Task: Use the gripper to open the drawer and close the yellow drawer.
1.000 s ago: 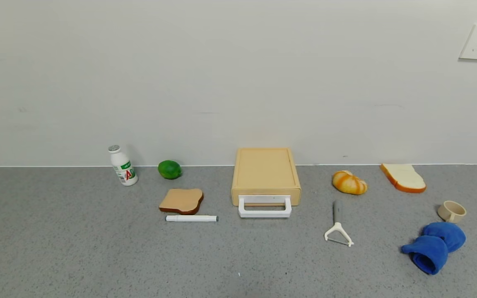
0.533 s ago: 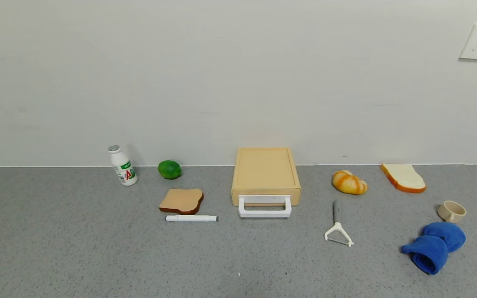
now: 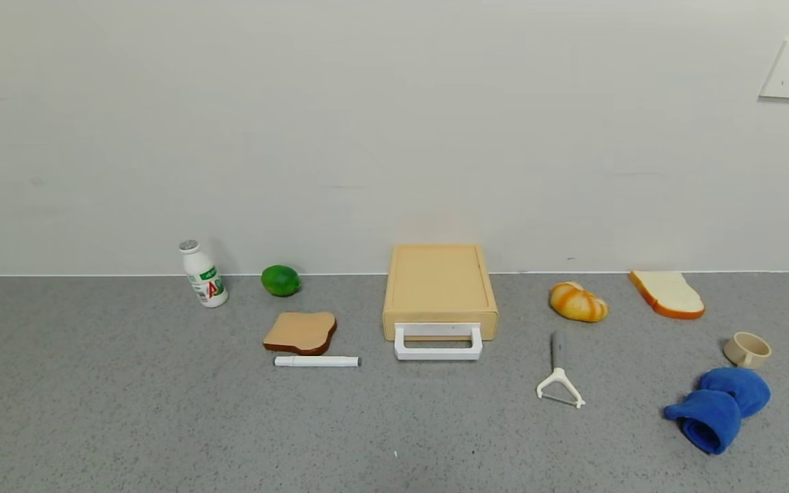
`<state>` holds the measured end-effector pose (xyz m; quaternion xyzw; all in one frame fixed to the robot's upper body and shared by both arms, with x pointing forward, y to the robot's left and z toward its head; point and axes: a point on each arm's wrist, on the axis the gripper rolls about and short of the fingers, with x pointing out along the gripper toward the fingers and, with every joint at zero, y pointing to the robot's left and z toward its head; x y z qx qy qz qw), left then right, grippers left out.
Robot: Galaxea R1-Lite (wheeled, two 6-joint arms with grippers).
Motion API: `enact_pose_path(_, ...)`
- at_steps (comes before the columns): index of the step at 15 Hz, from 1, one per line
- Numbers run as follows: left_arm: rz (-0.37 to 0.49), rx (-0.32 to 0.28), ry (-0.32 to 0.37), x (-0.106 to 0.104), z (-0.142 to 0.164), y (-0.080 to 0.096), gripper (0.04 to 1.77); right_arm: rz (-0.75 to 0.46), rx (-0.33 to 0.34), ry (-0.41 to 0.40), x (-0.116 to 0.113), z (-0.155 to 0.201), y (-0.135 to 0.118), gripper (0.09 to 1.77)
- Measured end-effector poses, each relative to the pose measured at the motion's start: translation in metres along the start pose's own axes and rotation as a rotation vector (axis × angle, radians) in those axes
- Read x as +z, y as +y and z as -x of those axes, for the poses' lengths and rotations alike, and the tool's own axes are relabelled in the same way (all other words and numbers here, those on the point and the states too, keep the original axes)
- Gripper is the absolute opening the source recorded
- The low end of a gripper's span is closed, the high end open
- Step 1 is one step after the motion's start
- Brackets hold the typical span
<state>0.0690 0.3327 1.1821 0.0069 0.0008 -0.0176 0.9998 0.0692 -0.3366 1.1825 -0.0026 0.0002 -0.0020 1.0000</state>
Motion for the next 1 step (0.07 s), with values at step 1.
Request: enact_pose_path(1, 0.000, 0.000, 0.000, 0.0000, 0.0000, 0.0000, 1.72, 0.001, 0.001, 0.000, 0.0000, 0.0000, 0.0000, 1.71)
